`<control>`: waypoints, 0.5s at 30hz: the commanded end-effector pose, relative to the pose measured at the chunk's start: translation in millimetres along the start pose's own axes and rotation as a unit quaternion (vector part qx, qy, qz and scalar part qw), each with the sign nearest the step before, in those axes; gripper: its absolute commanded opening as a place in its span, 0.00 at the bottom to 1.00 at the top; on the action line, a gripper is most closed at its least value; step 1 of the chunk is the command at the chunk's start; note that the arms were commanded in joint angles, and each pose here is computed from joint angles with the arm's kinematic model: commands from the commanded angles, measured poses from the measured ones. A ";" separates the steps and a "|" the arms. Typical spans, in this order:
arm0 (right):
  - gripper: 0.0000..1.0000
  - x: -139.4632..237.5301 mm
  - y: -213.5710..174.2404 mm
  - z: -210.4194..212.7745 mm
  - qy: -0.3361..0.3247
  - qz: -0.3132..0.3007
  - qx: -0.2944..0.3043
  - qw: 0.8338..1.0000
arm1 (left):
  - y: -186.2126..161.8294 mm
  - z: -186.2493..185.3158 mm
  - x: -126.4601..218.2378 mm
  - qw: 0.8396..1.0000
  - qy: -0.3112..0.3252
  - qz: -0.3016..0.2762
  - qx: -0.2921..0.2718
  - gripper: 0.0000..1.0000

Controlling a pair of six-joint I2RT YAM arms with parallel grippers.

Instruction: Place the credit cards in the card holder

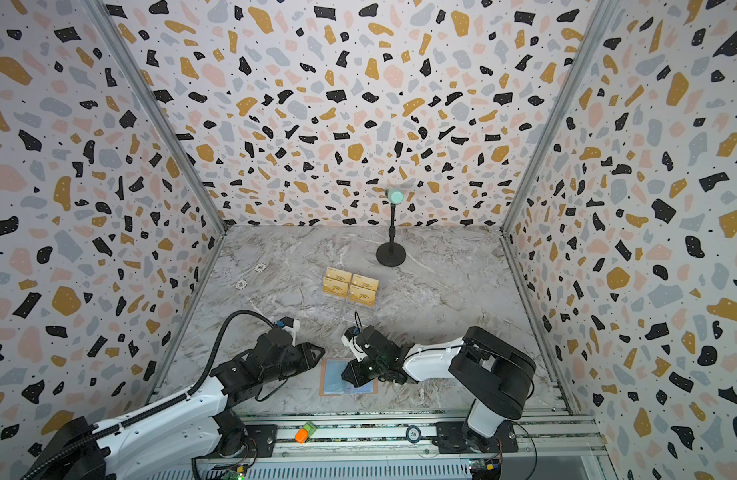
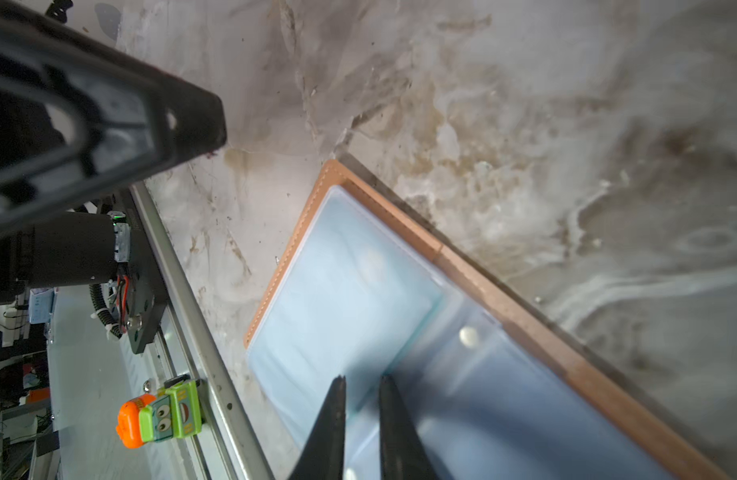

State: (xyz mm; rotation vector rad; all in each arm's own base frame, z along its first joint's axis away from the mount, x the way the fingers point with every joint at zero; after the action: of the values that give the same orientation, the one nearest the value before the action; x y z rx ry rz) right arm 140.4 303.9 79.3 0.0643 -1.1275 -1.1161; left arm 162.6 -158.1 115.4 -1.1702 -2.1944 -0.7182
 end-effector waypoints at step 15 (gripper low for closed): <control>0.28 51.4 97.3 7.6 -0.033 -0.033 0.106 0.993 | 16.6 19.0 9.9 0.993 0.063 -0.092 -0.025 0.37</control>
State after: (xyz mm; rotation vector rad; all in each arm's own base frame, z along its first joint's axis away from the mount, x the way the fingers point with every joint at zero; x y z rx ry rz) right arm 183.0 323.3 132.6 0.1511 -1.2217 -1.0969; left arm 161.3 -140.1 111.3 -1.0358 -2.1854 -0.8398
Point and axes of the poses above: each gripper's point midway between its finger pads, its own x axis back along the fingers, its own z axis along the line the jaws close on, y = z × x, the point moved 7 cm from there along x, back along the fingers, and after that the axes turned 13 degrees about x, right-handed, at the moved point
